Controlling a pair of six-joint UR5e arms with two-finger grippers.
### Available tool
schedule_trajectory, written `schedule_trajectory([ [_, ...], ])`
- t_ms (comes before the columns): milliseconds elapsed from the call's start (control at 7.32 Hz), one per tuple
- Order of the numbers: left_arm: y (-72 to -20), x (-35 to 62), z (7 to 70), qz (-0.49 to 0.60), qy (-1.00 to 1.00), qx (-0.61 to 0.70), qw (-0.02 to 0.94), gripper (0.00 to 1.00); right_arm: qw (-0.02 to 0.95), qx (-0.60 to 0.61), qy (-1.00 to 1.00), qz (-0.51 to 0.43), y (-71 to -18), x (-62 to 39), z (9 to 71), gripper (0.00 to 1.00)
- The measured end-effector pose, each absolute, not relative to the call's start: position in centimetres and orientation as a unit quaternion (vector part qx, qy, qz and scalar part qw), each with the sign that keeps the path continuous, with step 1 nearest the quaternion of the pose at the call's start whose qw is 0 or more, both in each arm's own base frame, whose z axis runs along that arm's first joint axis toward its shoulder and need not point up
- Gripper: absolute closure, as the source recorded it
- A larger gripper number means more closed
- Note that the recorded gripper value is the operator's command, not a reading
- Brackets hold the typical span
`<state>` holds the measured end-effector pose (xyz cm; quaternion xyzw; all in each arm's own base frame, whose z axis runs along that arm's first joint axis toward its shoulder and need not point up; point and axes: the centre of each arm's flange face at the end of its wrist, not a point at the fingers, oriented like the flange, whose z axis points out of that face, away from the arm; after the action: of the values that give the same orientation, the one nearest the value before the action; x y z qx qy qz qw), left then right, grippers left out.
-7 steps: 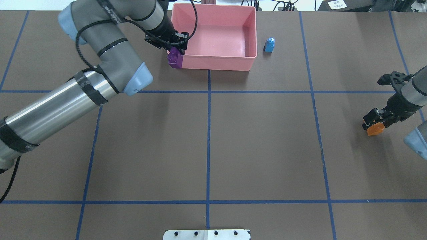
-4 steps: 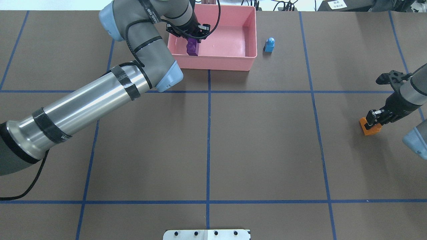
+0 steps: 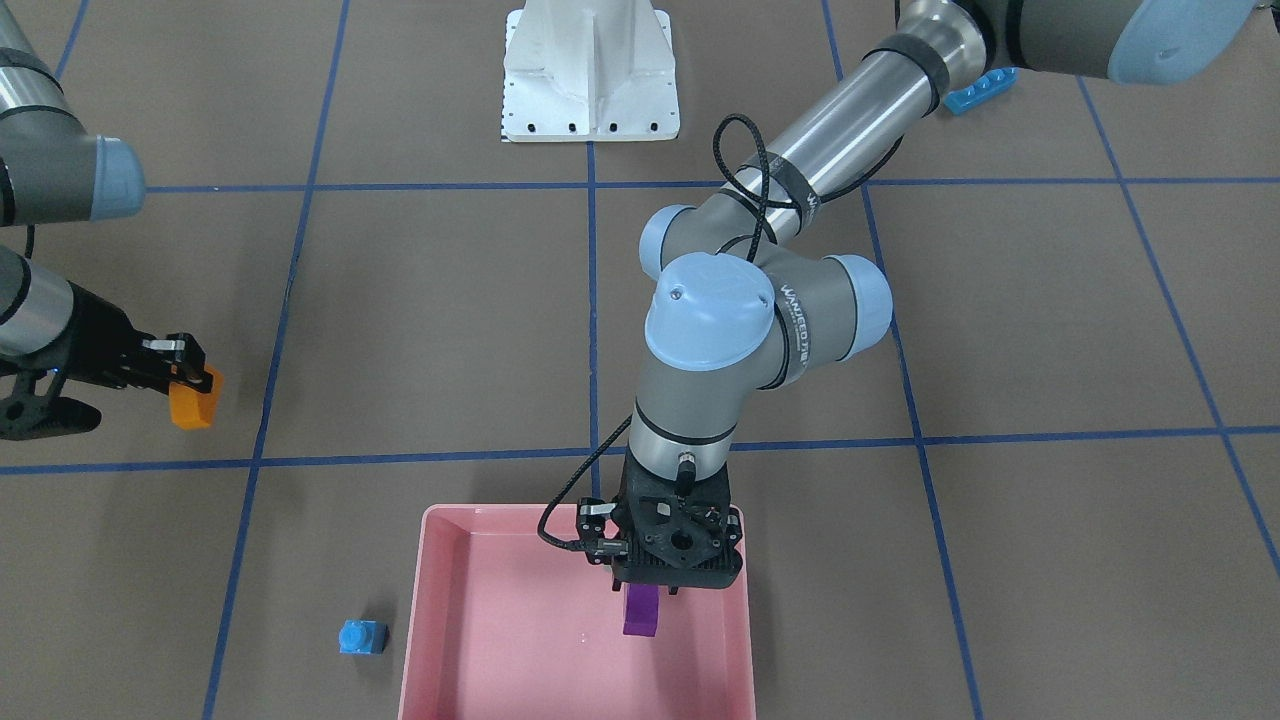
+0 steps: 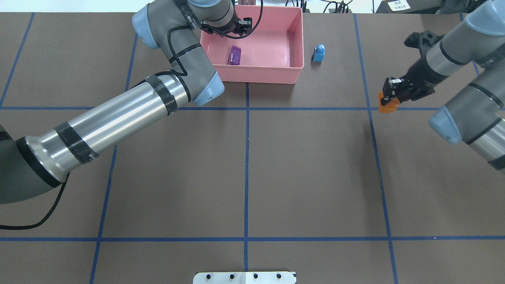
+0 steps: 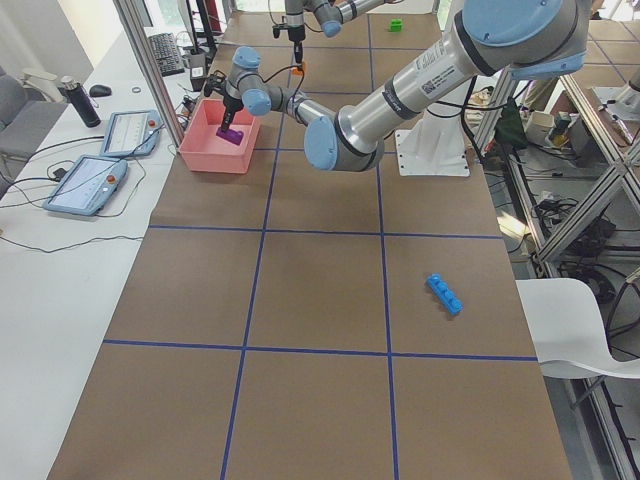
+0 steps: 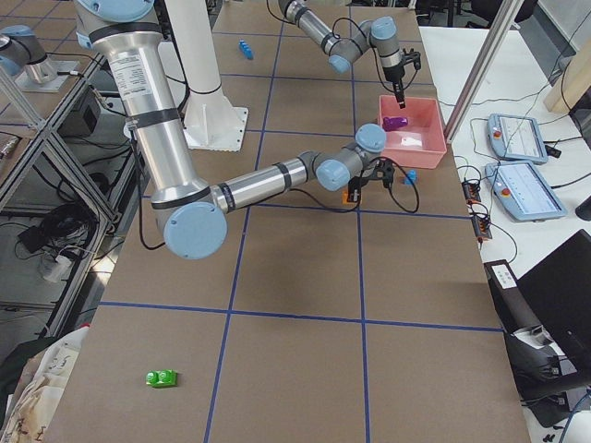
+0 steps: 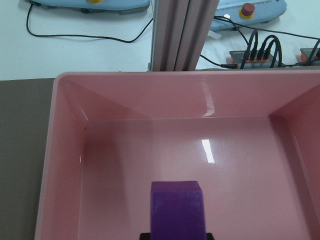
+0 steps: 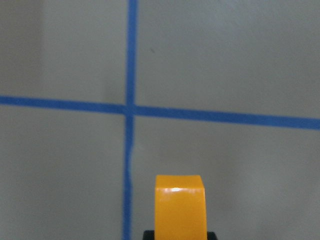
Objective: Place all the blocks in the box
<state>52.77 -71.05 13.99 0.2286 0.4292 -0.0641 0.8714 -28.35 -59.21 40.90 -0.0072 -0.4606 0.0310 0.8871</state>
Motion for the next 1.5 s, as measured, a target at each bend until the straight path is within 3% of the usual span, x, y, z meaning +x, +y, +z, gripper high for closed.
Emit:
schedule_trajectory([
  [546, -69.3, 49.9, 12.6, -0.056, 0.451, 0.200, 0.868, 0.01, 0.880, 0.028, -0.444, 0.165, -72.3, -38.5, 23.1, 1.00],
  [683, -67.9, 48.6, 15.0, -0.049, 0.455, 0.190, 0.868, 0.01, 0.873, 0.040, -0.444, 0.198, -73.5, -41.3, 20.6, 0.85],
  [820, -66.3, 47.1, 17.8, -0.045, 0.457, 0.186, 0.869, 0.01, 0.860, 0.054, -0.452, 0.232, -73.9, -44.4, 19.8, 0.01],
  [1502, -56.5, 36.8, 31.0, -0.008, 0.454, 0.180, 0.873, 0.02, 0.838, 0.063, -0.469, 0.270, -74.4, -46.6, 19.6, 0.01],
])
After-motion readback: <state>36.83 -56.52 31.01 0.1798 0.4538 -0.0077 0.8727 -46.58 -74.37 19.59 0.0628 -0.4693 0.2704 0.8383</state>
